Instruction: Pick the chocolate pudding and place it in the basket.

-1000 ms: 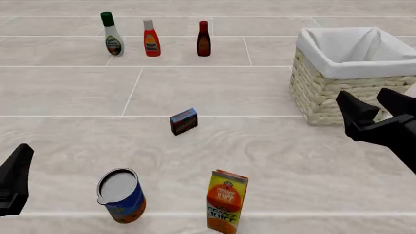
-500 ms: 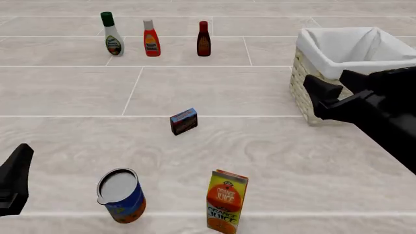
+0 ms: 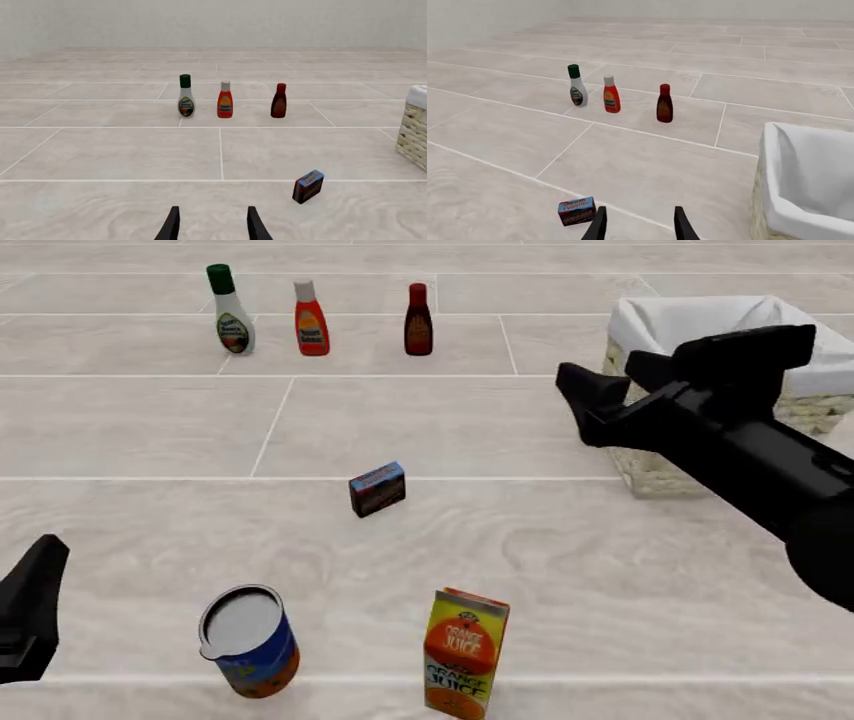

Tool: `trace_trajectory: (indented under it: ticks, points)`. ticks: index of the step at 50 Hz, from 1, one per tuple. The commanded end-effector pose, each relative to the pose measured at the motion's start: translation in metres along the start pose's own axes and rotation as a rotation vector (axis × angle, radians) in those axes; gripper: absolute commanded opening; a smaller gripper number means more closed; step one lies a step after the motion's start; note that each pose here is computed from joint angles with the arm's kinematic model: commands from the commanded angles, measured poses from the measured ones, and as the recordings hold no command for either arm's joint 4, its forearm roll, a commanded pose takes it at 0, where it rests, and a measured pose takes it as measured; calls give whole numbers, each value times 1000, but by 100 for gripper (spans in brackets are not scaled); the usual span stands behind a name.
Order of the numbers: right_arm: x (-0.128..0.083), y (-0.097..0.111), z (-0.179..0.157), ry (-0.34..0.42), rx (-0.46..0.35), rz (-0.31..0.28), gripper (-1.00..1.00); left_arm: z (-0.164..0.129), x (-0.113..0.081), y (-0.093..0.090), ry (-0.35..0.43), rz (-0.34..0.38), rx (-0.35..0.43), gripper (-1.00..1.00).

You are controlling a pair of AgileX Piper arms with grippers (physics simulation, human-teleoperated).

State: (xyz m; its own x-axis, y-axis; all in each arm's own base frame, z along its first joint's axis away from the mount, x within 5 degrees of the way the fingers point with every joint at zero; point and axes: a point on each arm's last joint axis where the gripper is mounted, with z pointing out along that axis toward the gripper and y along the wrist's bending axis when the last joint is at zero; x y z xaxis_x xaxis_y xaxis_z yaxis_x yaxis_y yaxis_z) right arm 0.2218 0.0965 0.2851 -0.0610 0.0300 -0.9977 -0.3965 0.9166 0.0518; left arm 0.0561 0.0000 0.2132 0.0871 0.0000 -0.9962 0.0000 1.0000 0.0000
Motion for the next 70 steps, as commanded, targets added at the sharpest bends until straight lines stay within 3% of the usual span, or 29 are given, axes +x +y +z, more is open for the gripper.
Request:
trace_trajectory:
  ticks: [1,47,58,62,67,70]
  points:
    - [-7,12,19,-1,-46,5,100,0,0,0,0,0,0,100]
    - [-11,60,95,86,-167,27,100,0,0,0,0,0,0,100]
    - [-9,60,110,103,-158,43,100,0,0,0,0,0,0,100]
    - [-7,55,119,134,-136,75,100,0,0,0,0,0,0,100]
    - [-5,54,126,154,-129,70,100,0,0,0,0,0,0,100]
    - [-3,47,136,206,-103,75,100,0,0,0,0,0,0,100]
